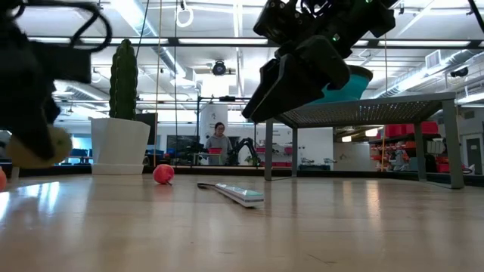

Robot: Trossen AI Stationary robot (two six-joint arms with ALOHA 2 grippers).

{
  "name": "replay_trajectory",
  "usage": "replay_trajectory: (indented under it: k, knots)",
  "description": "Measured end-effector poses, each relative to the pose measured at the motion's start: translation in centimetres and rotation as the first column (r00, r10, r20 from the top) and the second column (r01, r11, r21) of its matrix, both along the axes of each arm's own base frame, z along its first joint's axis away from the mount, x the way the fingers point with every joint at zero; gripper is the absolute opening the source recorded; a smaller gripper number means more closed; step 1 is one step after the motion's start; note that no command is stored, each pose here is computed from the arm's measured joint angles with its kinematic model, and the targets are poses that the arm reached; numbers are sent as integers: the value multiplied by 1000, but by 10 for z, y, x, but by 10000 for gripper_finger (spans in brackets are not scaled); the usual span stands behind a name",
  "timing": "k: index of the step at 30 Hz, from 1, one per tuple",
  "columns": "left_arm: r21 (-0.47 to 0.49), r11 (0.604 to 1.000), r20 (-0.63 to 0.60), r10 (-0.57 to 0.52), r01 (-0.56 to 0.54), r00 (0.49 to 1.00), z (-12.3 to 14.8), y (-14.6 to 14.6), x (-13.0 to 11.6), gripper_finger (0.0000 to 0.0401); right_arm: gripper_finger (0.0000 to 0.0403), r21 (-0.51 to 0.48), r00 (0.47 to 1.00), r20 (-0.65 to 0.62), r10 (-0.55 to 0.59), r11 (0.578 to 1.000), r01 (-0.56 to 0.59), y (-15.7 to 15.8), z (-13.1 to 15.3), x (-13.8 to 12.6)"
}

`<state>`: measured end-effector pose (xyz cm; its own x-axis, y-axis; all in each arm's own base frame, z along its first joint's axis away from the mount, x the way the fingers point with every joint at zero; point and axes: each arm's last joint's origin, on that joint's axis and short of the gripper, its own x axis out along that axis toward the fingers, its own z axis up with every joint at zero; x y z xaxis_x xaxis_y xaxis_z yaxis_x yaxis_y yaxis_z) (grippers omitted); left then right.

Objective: Pick & Place Fruit
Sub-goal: Put the brown kiwi in the blue strainer bowl on the shelf

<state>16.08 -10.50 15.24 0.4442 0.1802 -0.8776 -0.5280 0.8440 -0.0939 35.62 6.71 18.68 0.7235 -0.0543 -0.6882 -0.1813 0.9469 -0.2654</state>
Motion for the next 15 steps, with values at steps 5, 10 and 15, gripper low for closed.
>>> replay_trajectory:
  k: [5,10,15]
  knots:
    - [78,995,104,-64,56,992,27,-5,18,315,350,-2,1000,21,1,1000,-1,-1,1,2]
    - [273,962,252,-71,-1,965,54,0,39,309,350,-50,993,108,53,998,-48,0,8,7]
    - [609,793,271,-169,-33,948,66,12,53,314,350,-134,960,275,-46,987,86,-3,22,16]
